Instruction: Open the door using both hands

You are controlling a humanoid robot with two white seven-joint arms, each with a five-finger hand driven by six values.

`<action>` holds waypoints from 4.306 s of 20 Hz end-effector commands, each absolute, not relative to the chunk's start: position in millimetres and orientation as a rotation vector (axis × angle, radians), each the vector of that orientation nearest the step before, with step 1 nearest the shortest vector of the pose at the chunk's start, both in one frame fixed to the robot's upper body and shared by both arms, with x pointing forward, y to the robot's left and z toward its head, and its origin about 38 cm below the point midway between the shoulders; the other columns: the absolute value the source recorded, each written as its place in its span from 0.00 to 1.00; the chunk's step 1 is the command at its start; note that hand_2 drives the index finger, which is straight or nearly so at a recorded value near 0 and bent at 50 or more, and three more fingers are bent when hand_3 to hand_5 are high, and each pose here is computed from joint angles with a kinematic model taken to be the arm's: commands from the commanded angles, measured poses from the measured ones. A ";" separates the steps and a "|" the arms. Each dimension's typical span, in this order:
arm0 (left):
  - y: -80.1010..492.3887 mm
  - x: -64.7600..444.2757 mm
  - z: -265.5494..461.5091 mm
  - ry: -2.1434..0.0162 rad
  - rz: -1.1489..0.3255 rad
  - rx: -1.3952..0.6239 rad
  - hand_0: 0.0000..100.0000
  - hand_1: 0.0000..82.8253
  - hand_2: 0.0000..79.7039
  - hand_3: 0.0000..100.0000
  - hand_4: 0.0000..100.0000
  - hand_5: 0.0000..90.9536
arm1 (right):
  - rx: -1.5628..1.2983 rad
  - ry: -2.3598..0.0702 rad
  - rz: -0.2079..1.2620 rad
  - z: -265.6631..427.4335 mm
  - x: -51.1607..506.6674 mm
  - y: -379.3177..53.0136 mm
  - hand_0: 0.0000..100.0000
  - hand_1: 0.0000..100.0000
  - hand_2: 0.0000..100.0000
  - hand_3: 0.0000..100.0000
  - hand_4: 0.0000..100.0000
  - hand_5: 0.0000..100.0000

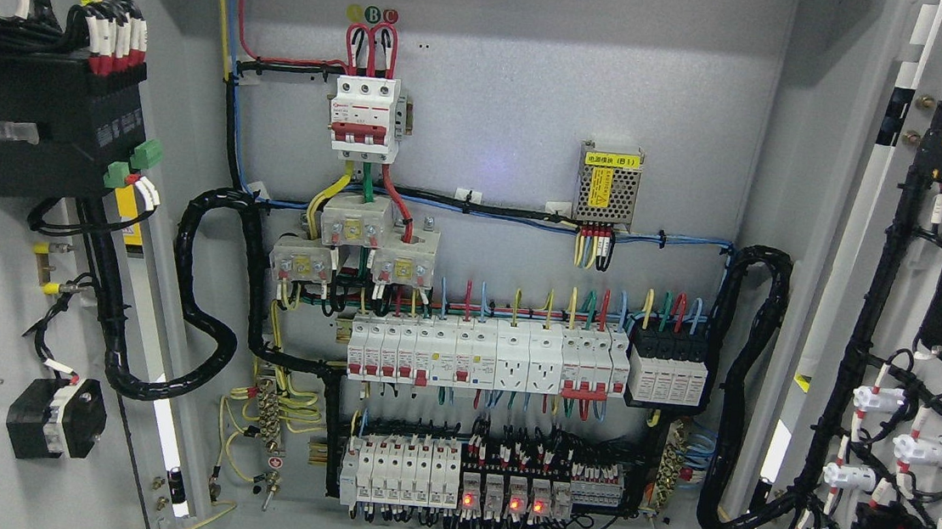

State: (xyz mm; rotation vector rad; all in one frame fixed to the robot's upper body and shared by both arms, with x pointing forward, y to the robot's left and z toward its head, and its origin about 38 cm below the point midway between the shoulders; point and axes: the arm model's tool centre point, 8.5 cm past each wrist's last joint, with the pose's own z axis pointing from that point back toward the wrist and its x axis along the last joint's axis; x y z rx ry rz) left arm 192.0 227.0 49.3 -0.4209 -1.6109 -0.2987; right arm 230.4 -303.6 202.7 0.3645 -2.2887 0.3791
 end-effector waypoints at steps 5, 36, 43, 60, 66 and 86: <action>243.3 195.6 138.7 -1.948 -0.424 -0.362 0.00 0.00 0.00 0.00 0.00 0.00 | 0.281 -2.327 0.466 232.5 227.1 -332.6 0.21 0.14 0.00 0.00 0.00 0.00; 359.3 203.8 160.2 -2.047 -0.145 -0.130 0.00 0.00 0.00 0.00 0.00 0.00 | 0.319 -2.277 0.375 226.4 231.6 -345.8 0.21 0.14 0.00 0.00 0.00 0.00; 382.1 200.9 139.7 -1.985 -0.124 -0.126 0.00 0.00 0.00 0.00 0.00 0.00 | 0.287 -2.276 0.327 225.8 230.6 -361.2 0.21 0.14 0.00 0.00 0.00 0.00; 444.3 208.0 149.9 -1.916 -0.072 -0.182 0.00 0.00 0.00 0.00 0.00 0.00 | 0.171 -2.299 0.199 222.5 224.6 -395.9 0.21 0.14 0.00 0.00 0.00 0.00; 470.6 220.7 151.1 -1.896 -0.078 -0.161 0.00 0.00 0.00 0.00 0.00 0.00 | 0.147 -2.302 0.177 221.2 222.4 -401.6 0.21 0.14 0.00 0.00 0.00 0.00; 526.3 247.3 156.7 -1.833 -0.040 -0.101 0.00 0.00 0.00 0.00 0.00 0.00 | 0.067 -2.287 0.088 211.5 222.6 -430.7 0.21 0.14 0.00 0.00 0.00 0.00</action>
